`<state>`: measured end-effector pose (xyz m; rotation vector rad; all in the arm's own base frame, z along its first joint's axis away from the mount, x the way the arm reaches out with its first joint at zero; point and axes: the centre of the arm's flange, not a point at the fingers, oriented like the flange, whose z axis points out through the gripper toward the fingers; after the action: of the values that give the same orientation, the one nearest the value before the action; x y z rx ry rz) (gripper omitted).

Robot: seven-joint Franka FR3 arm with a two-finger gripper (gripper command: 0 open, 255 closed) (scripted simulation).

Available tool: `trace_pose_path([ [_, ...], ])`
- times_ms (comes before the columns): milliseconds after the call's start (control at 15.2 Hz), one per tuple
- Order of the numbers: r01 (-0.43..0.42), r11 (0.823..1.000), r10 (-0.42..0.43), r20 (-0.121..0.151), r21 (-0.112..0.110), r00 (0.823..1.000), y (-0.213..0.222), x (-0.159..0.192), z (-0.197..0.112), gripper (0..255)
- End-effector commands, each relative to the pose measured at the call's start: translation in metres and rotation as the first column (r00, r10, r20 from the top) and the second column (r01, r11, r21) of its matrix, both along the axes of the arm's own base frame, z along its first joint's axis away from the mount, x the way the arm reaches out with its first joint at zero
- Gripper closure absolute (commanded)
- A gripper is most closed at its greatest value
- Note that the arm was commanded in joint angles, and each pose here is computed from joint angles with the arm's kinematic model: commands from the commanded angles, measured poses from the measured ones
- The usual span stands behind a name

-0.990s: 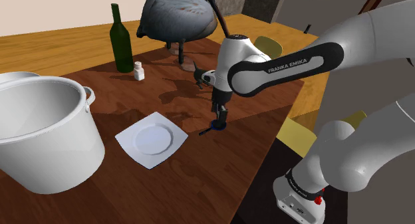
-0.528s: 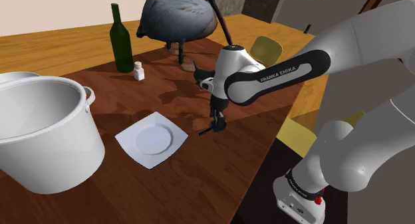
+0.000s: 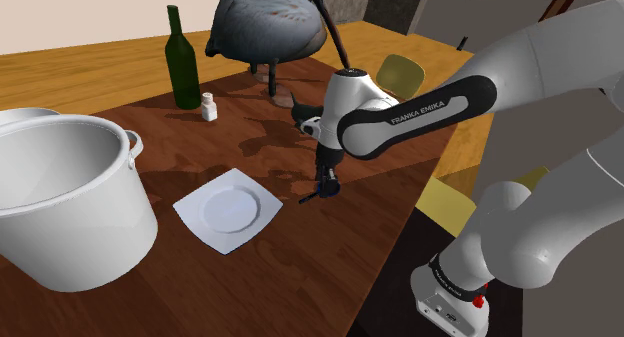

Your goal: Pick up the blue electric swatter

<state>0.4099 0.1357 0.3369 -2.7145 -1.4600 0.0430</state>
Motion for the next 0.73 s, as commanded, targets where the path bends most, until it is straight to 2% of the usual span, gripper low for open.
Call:
trace_pose_path([
  [0, 0.001, 1.000, -0.001, -0.004, -0.002, 1.000, -0.001, -0.001, -0.002, 255],
  [660, 0.001, 1.000, -0.001, -0.004, -0.001, 1.000, -0.001, 0.000, 0.046, 255],
])
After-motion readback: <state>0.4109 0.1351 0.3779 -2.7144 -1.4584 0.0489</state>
